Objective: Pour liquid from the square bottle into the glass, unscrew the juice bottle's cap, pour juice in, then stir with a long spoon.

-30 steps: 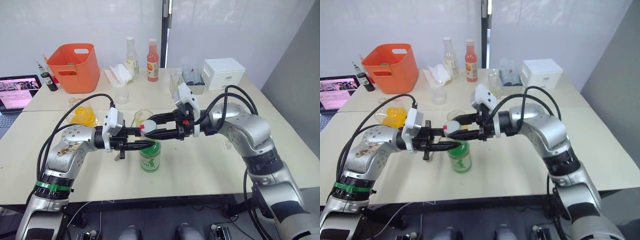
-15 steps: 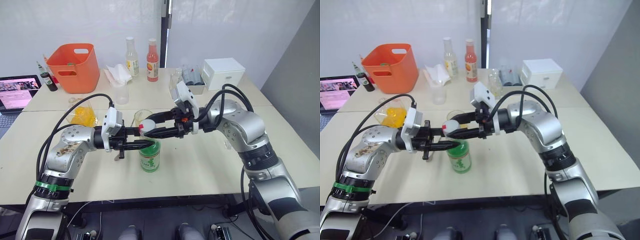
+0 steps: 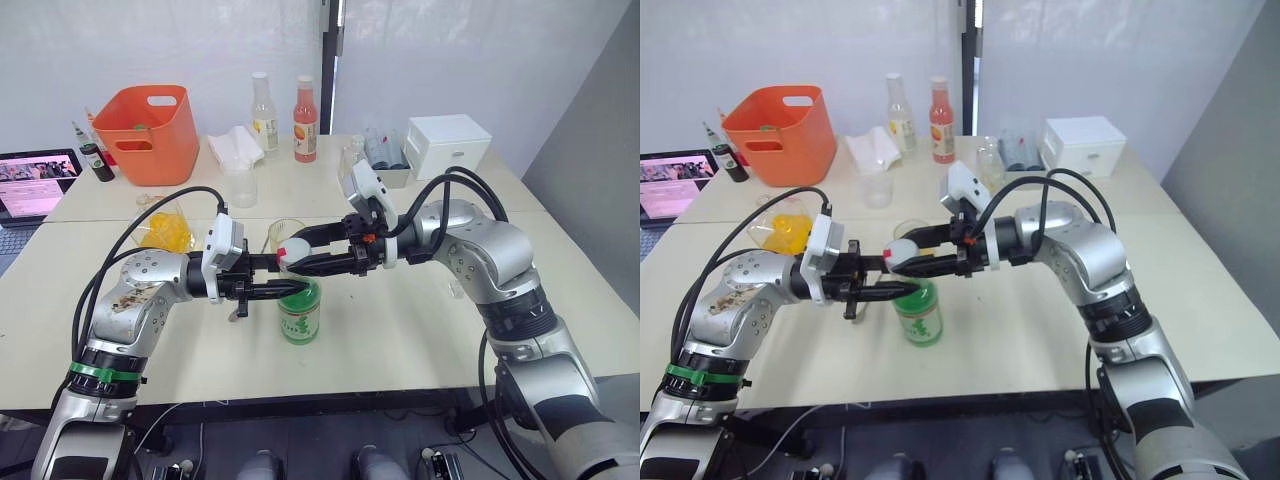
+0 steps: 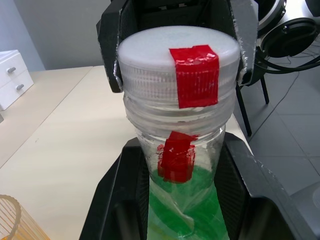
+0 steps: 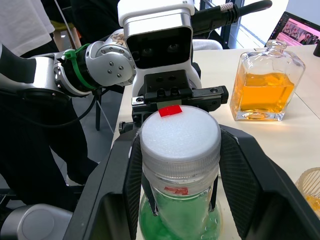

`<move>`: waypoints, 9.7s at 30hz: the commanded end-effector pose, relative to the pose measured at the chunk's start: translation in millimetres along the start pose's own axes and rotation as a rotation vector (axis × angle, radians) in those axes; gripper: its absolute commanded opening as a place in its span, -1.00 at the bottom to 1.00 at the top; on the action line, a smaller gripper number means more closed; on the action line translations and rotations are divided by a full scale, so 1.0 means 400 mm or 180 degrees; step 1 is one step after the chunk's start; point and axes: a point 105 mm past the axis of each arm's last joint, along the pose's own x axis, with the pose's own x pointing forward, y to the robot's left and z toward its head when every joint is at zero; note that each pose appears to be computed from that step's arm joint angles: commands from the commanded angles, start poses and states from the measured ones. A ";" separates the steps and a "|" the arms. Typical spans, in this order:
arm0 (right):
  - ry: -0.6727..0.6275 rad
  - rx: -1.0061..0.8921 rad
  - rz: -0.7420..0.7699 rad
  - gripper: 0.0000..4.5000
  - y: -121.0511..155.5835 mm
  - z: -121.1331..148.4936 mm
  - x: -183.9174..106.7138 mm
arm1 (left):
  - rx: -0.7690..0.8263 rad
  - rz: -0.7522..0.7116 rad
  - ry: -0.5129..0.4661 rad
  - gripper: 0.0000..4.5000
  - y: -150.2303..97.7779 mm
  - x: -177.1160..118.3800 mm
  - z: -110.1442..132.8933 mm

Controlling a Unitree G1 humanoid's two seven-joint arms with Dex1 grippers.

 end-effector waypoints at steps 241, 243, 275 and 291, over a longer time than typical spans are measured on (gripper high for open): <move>-0.0448 0.0546 -0.2603 0.98 0.004 -0.116 -0.083 | 0.4353 0.1581 0.1677 -0.39 0.361 0.003 0.020; -0.0448 0.0551 -0.2608 0.98 0.005 -0.117 -0.083 | 0.4417 0.1581 0.1662 -0.39 0.361 0.007 0.024; -0.0414 0.0563 -0.2658 0.98 0.003 -0.122 -0.094 | 0.3224 0.1605 0.1432 -0.39 0.354 0.010 -0.003; -0.0329 0.0503 -0.2500 0.98 0.007 -0.119 -0.099 | 0.1625 0.1787 0.0265 -0.39 0.371 -0.121 0.155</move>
